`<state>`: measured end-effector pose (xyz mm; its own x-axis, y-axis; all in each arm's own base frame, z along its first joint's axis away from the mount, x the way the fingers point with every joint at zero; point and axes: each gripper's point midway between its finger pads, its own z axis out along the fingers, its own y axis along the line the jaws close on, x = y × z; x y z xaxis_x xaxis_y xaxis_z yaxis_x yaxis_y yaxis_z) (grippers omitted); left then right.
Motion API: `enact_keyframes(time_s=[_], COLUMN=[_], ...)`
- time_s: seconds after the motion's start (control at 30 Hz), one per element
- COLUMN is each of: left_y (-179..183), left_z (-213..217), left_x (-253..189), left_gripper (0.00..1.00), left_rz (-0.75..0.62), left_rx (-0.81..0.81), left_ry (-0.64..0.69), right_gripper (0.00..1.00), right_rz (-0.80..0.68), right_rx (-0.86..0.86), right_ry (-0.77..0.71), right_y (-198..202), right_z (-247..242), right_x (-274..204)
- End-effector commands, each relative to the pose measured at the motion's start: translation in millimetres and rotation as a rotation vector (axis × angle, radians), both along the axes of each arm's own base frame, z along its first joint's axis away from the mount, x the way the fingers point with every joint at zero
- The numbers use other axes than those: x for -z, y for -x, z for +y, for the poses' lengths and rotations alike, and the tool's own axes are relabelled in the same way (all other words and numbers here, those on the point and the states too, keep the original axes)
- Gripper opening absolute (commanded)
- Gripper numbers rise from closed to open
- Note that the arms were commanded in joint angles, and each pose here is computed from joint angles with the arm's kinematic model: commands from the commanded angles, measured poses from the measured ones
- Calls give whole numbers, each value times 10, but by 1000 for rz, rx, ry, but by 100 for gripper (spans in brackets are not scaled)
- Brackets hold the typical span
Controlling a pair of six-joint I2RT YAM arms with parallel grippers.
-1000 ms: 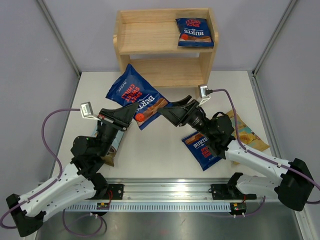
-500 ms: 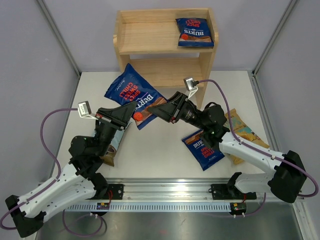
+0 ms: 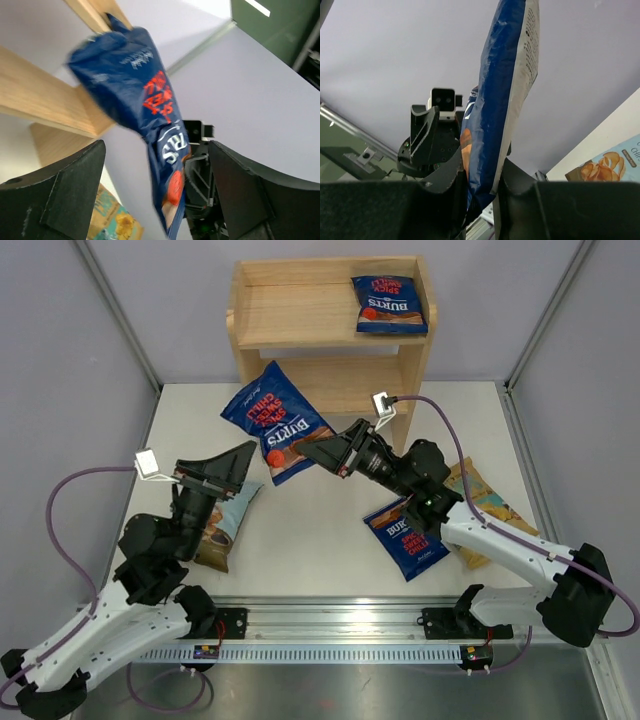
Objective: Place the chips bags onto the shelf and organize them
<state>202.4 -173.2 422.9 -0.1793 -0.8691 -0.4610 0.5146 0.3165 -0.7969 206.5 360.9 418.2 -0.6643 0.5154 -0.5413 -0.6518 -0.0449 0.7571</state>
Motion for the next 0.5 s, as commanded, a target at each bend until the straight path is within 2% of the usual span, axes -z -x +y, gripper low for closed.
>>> enact_keyframes(time_s=[0.0,0.2,0.47], left_y=[-59,27,236], left_z=[506,803,1091], left_x=[62,424,410], left_gripper=[87,89,89], left_rz=[94,178,177], left_rx=[-218,-307,-339], left_ry=[-47,-186,-278], right_gripper=[6,4,1], right_rz=[-38,45,188], right_rx=[144,310,523], right_ry=[-93,-188,-311], right_y=[-204,-689,-1599], right_z=[-213,-360,-396], right_x=[-502,-804,-1129])
